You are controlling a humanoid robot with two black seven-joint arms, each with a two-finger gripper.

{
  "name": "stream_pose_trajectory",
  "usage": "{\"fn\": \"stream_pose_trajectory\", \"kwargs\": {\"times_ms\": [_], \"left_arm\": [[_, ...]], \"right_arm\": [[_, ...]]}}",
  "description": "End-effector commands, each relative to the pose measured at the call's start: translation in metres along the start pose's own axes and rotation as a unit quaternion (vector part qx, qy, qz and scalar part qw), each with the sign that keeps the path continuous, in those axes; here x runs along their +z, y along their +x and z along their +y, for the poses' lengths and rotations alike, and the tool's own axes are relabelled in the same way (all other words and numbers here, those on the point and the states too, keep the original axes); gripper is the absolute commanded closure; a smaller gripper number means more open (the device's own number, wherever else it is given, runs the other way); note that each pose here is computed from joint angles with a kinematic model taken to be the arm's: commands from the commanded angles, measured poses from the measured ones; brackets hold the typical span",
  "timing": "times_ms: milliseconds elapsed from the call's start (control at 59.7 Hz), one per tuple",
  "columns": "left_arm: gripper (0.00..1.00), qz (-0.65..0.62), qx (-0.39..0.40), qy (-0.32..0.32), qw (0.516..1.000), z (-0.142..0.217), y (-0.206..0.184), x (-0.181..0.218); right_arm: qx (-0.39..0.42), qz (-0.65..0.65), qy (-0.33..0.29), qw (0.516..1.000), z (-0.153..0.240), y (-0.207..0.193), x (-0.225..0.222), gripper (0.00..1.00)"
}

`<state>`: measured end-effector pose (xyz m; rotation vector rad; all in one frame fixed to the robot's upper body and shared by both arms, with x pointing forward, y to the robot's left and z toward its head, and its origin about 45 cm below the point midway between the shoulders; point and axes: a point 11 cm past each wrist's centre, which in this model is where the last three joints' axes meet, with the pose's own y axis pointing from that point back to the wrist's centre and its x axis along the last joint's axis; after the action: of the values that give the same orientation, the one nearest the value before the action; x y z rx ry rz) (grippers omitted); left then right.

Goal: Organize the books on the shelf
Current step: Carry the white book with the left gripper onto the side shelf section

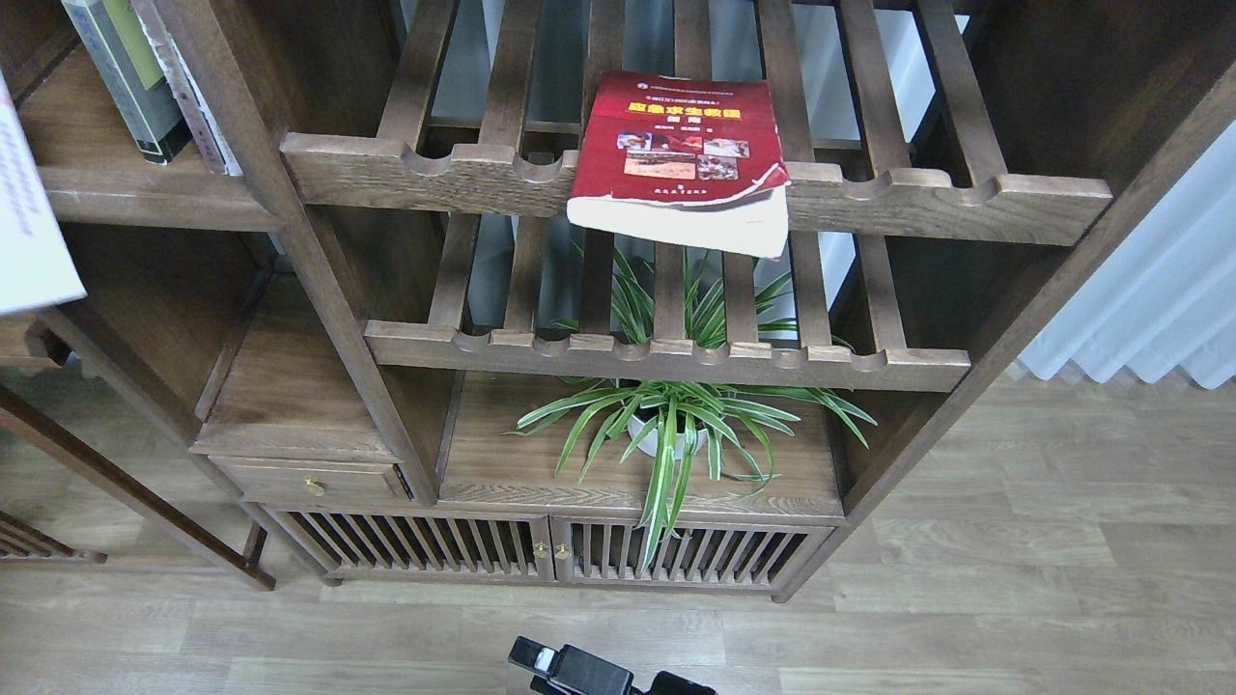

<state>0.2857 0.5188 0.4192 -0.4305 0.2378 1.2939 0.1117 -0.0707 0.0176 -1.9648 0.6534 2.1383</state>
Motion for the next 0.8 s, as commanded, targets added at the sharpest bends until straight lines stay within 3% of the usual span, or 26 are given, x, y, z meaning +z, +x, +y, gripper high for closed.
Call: {"fn": "stream_pose_trajectory", "kwargs": {"times_ms": [0,402,787], "left_arm": [[0.93,-0.05,-0.016,-0.023,0.998,-0.017,-0.009,0.023],[0.93,-0.192,-0.038,-0.058,0.979,-0.087,-0.035,0.063],[0.93,-0.17,-0.046,-0.013,0.984,-0.176,-0.048,0.025]], "right_arm": [[0.0,0.0,-0.001,1.0,0.0,0.0,0.0,0.01],[-0.001,0.001,0.0,1.0,0.0,-0.001,0.0,0.01],[-0.002,0.0,0.002,1.0,0.0,-0.001,-0.001,0.01]]}}
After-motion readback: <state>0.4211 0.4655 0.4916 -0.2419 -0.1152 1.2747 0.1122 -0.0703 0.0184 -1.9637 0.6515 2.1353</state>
